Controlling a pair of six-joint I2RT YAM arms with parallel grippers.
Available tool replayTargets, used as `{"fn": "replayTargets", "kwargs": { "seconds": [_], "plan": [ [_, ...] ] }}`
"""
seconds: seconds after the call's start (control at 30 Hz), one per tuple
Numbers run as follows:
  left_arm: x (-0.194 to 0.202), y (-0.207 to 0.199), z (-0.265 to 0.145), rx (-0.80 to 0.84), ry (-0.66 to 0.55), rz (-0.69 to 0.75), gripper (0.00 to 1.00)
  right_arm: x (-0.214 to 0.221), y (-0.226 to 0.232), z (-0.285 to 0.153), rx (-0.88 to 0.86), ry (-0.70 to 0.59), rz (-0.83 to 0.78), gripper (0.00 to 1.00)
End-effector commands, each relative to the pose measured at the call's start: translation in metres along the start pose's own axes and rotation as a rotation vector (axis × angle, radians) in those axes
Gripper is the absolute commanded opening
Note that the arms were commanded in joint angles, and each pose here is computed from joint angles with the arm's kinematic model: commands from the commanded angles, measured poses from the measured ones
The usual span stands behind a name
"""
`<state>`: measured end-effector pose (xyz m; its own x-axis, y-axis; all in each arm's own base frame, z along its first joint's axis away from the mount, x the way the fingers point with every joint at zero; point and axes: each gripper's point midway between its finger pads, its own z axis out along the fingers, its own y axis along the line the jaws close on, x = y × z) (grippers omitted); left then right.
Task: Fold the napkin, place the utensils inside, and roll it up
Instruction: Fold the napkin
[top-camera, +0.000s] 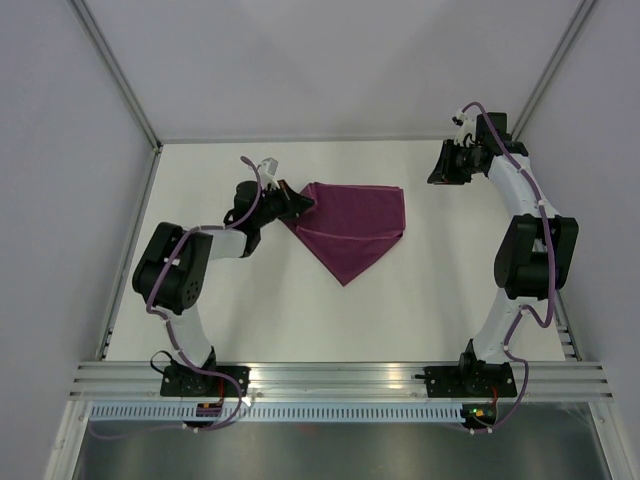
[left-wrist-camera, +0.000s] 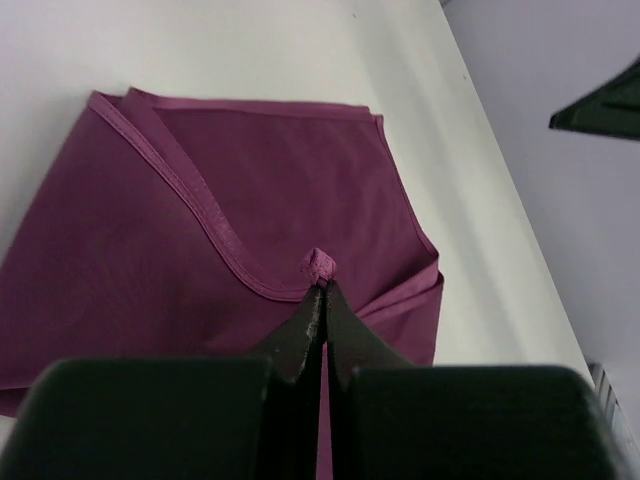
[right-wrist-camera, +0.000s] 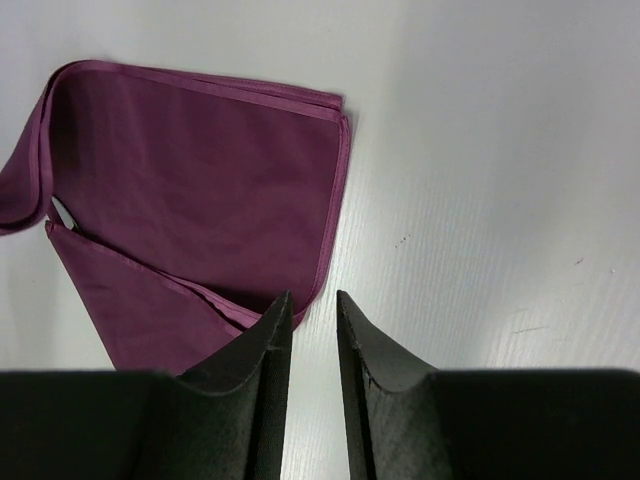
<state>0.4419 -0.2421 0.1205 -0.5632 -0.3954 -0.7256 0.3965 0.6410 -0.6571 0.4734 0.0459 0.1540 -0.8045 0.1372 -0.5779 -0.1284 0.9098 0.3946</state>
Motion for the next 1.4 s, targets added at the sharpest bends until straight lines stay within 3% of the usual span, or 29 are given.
{"fn": "replayTargets", "kwargs": {
  "seconds": [0.0, 0.4, 1.37],
  "plan": [
    [-0.005, -0.045, -0.007, 0.156, -0.034, 0.124, 0.02, -0.009, 0.005, -0.003, 0.003, -0.019, -0.017, 0.3],
    [0.063, -0.073, -0.003, 0.234, 0.092, 0.157, 0.02, -0.007, 0.008, 0.0, 0.009, -0.014, -0.03, 0.29],
    [0.137, -0.098, -0.021, 0.361, 0.277, 0.214, 0.02, -0.002, 0.006, 0.0, 0.015, -0.006, -0.032, 0.29]
  ]
}}
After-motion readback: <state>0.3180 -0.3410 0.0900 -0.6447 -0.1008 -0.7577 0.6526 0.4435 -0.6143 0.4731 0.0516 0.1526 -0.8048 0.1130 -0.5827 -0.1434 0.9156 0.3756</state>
